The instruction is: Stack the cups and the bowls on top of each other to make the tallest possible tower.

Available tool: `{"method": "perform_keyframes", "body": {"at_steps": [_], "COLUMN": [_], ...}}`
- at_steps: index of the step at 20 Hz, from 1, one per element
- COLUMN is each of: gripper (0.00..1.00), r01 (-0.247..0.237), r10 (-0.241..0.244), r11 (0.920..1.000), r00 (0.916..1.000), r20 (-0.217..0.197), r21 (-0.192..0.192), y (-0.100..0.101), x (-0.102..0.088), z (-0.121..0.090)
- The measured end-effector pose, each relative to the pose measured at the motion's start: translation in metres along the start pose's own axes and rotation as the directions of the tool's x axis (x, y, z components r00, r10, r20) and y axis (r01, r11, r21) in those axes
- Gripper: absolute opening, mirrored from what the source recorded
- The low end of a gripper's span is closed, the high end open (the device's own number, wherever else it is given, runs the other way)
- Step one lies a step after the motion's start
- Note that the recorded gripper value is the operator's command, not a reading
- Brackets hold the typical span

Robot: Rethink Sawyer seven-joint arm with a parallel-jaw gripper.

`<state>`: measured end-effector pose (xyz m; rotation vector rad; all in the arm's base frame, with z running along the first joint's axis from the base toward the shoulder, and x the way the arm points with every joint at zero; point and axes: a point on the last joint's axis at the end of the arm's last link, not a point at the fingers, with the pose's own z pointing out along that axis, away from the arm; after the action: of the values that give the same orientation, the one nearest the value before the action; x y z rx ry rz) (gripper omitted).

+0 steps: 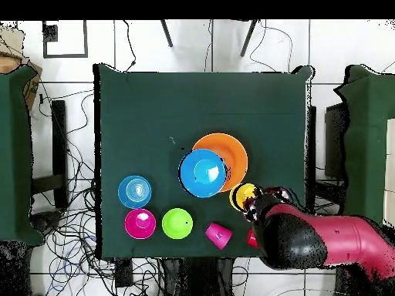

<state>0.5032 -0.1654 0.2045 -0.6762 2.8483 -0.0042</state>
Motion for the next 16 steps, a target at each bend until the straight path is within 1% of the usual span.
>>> {"method": "perform_keyframes", "body": {"at_steps": [4, 8, 16], "gripper": [0.0, 0.0, 0.0], "r01": [-0.004, 0.007, 0.012], "r10": [0.004, -0.006, -0.012], "r11": [1.0, 0.9999, 0.9998], "r00": [1.0, 0.9999, 0.9997], "r20": [-0.007, -0.012, -0.023], "r21": [0.005, 0.013, 0.016], "y": [0.008, 0.019, 0.037], "x": [-0.007, -0.018, -0.029], "z": [-0.006, -0.012, -0.017]}}
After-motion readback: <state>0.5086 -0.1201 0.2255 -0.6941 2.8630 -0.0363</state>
